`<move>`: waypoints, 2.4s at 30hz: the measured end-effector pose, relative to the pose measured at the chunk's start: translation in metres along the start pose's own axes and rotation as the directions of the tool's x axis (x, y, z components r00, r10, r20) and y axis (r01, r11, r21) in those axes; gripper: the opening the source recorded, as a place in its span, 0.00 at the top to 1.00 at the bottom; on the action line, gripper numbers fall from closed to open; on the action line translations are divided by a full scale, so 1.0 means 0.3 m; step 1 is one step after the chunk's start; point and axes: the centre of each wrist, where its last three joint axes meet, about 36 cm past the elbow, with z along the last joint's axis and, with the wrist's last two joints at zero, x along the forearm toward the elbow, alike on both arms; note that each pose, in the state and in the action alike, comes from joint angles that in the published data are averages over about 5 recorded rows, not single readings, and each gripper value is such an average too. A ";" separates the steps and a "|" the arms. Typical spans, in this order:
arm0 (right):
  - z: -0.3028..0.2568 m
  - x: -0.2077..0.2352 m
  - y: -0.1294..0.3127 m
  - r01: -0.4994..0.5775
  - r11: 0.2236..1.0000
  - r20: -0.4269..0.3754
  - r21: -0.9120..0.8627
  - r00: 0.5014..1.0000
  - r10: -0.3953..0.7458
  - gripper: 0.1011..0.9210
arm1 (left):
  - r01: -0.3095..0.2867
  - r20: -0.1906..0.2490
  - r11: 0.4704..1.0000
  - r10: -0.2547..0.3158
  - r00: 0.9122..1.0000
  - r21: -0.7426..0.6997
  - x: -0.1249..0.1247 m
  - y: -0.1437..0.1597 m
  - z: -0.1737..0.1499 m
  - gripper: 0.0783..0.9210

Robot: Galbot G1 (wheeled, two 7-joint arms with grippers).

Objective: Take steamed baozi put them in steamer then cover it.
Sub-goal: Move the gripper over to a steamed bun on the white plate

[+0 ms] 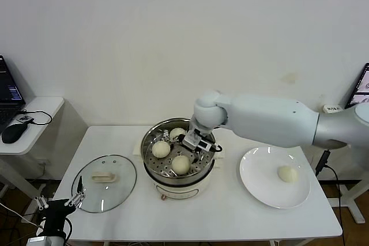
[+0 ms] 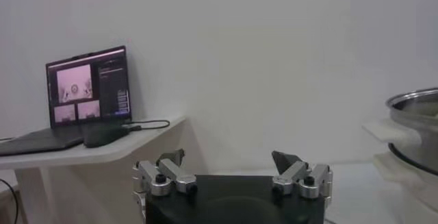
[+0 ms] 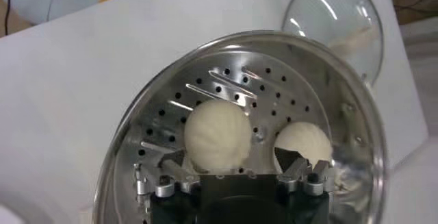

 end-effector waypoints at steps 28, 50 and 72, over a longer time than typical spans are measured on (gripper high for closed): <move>0.353 0.309 0.770 -0.128 0.694 -0.236 -0.708 0.970 -0.062 0.12 | -0.051 0.016 0.999 0.051 0.999 -0.005 -0.028 -0.038 -0.011 0.12; 0.468 0.074 1.201 -0.076 0.589 -0.269 -0.804 0.931 -0.247 0.12 | -0.050 0.005 0.999 0.050 0.999 -0.019 -0.009 -0.032 -0.012 0.12; 0.517 -0.104 1.250 -0.086 0.543 -0.271 -0.836 0.924 -0.271 0.21 | -0.044 0.008 0.999 0.045 0.999 -0.023 -0.013 -0.021 -0.018 0.12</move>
